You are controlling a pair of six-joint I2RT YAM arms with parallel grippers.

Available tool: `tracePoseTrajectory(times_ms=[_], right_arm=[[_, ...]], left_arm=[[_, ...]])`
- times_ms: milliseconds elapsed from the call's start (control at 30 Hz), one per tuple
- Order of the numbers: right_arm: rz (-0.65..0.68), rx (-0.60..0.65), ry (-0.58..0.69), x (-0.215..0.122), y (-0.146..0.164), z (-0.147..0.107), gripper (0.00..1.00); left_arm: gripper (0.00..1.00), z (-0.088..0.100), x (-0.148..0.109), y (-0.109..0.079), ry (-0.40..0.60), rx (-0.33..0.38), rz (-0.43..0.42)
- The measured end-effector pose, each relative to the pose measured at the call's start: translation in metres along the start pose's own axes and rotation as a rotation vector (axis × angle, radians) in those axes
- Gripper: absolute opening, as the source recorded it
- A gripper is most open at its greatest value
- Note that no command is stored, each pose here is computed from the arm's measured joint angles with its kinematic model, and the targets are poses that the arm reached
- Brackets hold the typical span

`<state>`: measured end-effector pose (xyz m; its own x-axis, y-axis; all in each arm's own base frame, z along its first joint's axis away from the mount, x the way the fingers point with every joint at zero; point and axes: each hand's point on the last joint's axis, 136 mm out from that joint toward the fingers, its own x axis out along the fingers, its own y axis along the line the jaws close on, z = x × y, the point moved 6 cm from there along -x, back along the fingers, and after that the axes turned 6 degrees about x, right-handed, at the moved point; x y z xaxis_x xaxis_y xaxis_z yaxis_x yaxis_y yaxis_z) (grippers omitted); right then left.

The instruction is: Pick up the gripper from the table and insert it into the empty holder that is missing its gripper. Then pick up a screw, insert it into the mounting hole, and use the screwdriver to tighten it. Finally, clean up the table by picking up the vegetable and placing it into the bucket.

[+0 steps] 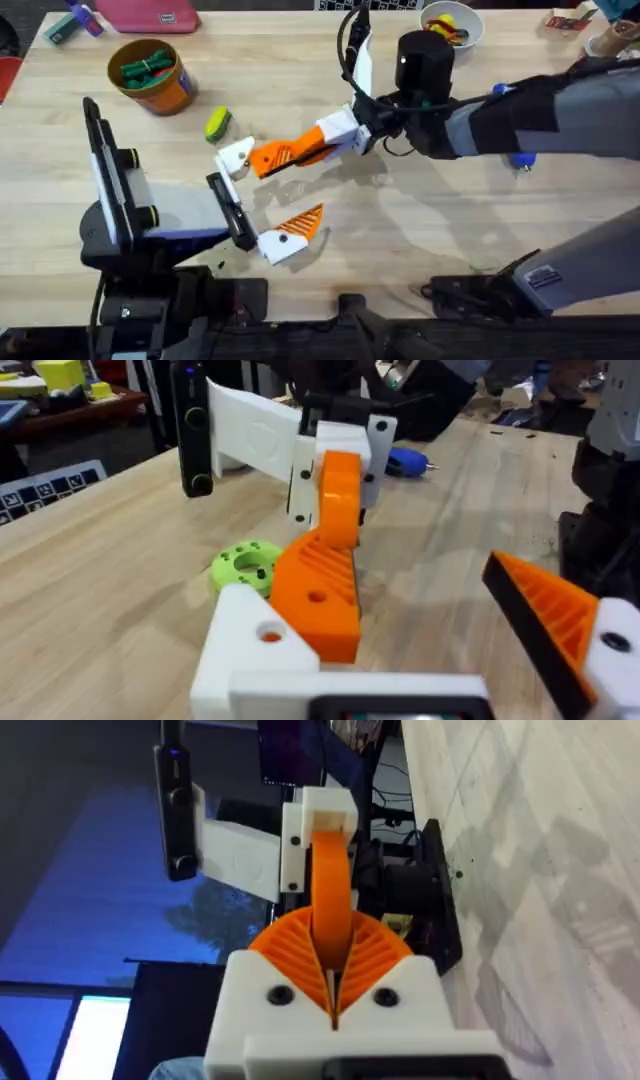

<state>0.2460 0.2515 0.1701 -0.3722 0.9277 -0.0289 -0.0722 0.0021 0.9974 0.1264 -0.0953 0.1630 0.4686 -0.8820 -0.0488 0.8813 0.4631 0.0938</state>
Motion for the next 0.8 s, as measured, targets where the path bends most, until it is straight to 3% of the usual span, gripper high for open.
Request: tracePoseTrajectory(times_ms=[800], right_arm=[[-0.016,-0.041,0.001,0.022,0.006,0.007,0.009]], left_arm=[[0.986,0.0,0.0,0.0,0.0,-0.001,0.0]])
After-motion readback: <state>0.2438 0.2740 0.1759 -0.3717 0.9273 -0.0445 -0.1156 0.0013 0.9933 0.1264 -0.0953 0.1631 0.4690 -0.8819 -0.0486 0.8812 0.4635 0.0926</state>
